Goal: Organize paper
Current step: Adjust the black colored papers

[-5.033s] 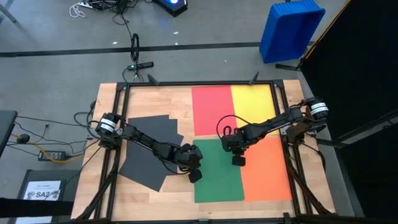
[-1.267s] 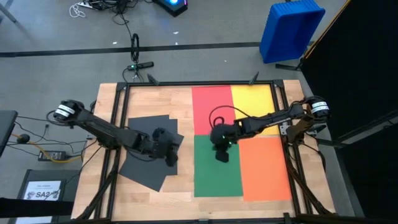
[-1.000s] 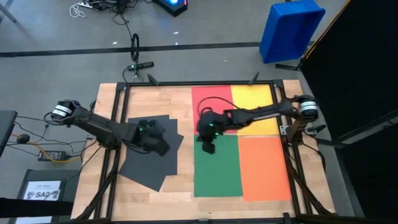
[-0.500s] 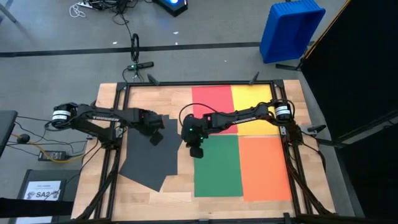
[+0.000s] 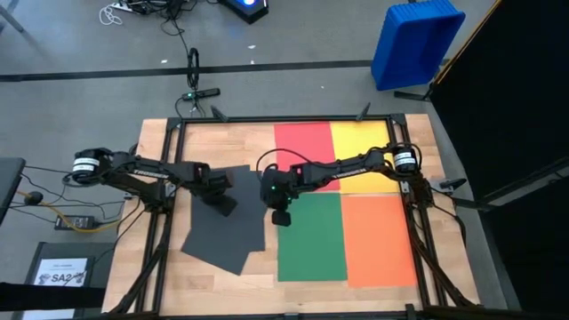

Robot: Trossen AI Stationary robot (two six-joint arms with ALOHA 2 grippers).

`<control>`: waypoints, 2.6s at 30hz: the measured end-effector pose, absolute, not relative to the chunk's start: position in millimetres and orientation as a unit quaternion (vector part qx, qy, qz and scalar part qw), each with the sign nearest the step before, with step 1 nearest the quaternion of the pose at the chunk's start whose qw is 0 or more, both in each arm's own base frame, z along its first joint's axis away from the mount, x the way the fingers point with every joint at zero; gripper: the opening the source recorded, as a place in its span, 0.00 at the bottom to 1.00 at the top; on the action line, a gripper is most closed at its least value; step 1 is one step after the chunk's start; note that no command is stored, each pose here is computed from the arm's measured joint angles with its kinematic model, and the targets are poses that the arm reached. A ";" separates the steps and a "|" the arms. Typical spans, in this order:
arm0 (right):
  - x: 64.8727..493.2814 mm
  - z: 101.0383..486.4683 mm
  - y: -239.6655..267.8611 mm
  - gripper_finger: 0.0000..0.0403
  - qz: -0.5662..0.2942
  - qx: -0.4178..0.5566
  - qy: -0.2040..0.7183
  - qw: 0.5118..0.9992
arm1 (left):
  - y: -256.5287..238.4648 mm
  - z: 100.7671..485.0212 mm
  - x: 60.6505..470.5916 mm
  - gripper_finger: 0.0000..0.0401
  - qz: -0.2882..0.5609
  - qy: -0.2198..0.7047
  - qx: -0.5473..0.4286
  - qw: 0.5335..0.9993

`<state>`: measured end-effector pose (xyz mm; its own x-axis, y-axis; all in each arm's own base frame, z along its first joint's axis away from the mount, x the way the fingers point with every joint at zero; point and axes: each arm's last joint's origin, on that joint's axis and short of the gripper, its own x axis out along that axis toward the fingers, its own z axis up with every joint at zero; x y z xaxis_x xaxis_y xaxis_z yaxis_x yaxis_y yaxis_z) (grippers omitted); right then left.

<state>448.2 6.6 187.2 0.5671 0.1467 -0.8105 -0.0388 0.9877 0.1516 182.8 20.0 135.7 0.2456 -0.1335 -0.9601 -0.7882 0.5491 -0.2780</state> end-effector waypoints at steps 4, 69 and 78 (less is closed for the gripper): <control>446.1 185.6 3.8 0.00 0.021 0.044 0.475 0.879 | 20.4 136.6 194.5 0.00 0.226 0.518 -0.419 0.710; 454.9 150.6 -46.2 0.00 -0.015 0.093 0.481 0.872 | 31.4 136.1 134.2 0.00 0.403 0.599 -0.319 0.614; 452.3 148.8 -46.0 0.00 -0.016 0.087 0.495 0.864 | 31.0 136.5 136.4 0.00 0.392 0.597 -0.331 0.617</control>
